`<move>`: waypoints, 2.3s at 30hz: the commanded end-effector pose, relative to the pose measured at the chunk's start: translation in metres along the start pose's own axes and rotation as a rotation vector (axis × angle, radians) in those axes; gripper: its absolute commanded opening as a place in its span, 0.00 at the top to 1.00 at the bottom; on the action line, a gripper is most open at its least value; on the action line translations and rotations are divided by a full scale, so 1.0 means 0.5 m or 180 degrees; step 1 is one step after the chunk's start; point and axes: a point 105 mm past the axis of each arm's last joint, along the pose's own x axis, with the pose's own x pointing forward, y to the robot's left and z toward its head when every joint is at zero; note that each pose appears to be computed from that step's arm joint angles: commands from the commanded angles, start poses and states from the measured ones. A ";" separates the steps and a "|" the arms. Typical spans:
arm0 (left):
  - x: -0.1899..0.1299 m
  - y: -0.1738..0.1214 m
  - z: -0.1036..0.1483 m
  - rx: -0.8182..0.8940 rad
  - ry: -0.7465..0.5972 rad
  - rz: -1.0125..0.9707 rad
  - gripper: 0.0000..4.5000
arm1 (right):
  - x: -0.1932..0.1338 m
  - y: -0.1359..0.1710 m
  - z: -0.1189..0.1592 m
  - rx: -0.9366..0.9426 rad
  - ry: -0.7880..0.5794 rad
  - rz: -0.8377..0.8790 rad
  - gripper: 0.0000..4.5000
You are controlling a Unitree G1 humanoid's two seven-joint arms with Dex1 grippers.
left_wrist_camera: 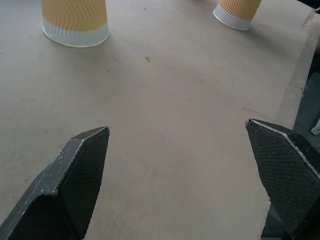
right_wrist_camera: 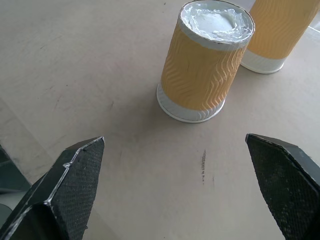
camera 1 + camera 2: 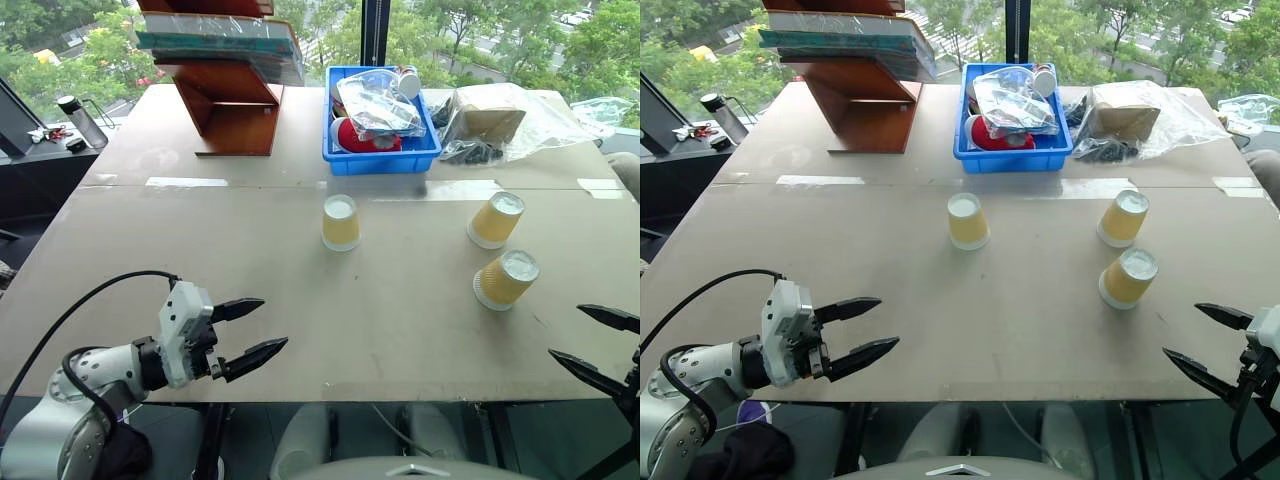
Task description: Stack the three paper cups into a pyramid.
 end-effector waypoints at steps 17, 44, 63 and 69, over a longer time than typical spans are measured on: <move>0.091 -0.068 0.151 0.0652 -0.0576 -0.1060 0.00 | 0.109 -0.007 0.091 0.0484 -0.0563 -0.0916 0.00; 0.073 -0.086 0.129 0.0635 -0.0521 -0.1088 0.00 | 0.156 -0.023 0.103 0.0285 -0.0718 -0.0629 0.50; 0.018 -0.058 0.079 0.0509 -0.0512 -0.0523 0.00 | 0.300 0.077 0.210 -0.0080 -0.0977 0.0352 0.50; 0.016 -0.066 0.079 0.0487 -0.0552 -0.0481 0.00 | 0.300 0.076 0.181 -0.0006 -0.0892 0.0401 0.50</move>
